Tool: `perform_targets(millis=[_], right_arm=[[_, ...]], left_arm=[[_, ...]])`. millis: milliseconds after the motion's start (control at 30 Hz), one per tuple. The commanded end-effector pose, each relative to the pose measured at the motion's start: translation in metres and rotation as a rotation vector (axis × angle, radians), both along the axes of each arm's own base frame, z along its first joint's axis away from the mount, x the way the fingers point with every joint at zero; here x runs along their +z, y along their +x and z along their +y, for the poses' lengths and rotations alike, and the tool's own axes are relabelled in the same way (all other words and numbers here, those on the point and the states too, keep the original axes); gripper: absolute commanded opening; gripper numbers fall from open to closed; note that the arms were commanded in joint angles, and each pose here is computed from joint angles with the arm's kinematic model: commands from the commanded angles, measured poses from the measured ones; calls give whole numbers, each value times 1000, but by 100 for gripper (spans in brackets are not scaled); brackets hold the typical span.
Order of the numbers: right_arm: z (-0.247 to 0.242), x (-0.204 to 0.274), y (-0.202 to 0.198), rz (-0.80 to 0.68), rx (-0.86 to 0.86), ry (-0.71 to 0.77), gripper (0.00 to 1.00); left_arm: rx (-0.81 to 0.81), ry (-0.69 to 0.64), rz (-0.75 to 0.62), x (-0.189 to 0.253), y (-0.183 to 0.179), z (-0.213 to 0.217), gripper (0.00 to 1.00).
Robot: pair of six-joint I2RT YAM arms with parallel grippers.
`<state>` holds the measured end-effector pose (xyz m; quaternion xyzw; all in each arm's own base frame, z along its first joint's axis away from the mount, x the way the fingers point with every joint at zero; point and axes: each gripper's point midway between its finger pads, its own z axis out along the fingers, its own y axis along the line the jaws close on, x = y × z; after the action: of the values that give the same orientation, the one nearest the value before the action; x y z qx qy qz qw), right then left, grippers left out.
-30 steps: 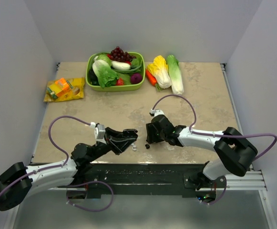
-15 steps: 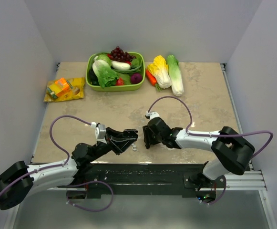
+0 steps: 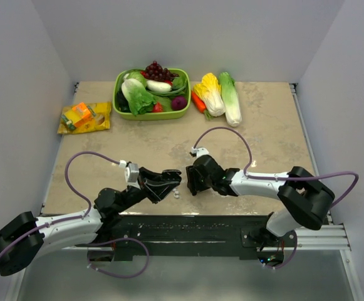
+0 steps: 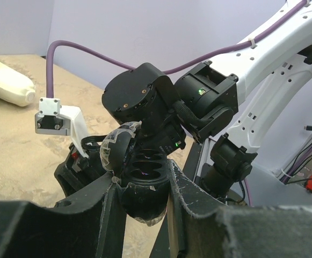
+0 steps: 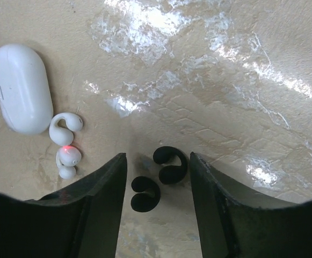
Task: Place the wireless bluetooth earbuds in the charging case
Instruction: Adjust the earbud at the center of the board, then pick up the earbud from the center of the board.
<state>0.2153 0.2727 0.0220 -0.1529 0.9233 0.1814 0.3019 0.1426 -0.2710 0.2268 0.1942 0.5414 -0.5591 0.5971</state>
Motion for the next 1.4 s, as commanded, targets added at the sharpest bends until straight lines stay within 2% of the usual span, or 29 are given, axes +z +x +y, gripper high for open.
perform_targets(millis=[0, 333, 1367], right_arm=[[-8, 6, -5, 10, -32, -2, 57], [-32, 22, 18, -24, -126, -25, 58], [-16, -5, 0, 47, -25, -40, 52]], left_arm=[[-6, 53, 45, -47, -13, 15, 0], [-7, 50, 40, -45, -13, 15, 0], [-10, 55, 50, -49, -13, 15, 0]])
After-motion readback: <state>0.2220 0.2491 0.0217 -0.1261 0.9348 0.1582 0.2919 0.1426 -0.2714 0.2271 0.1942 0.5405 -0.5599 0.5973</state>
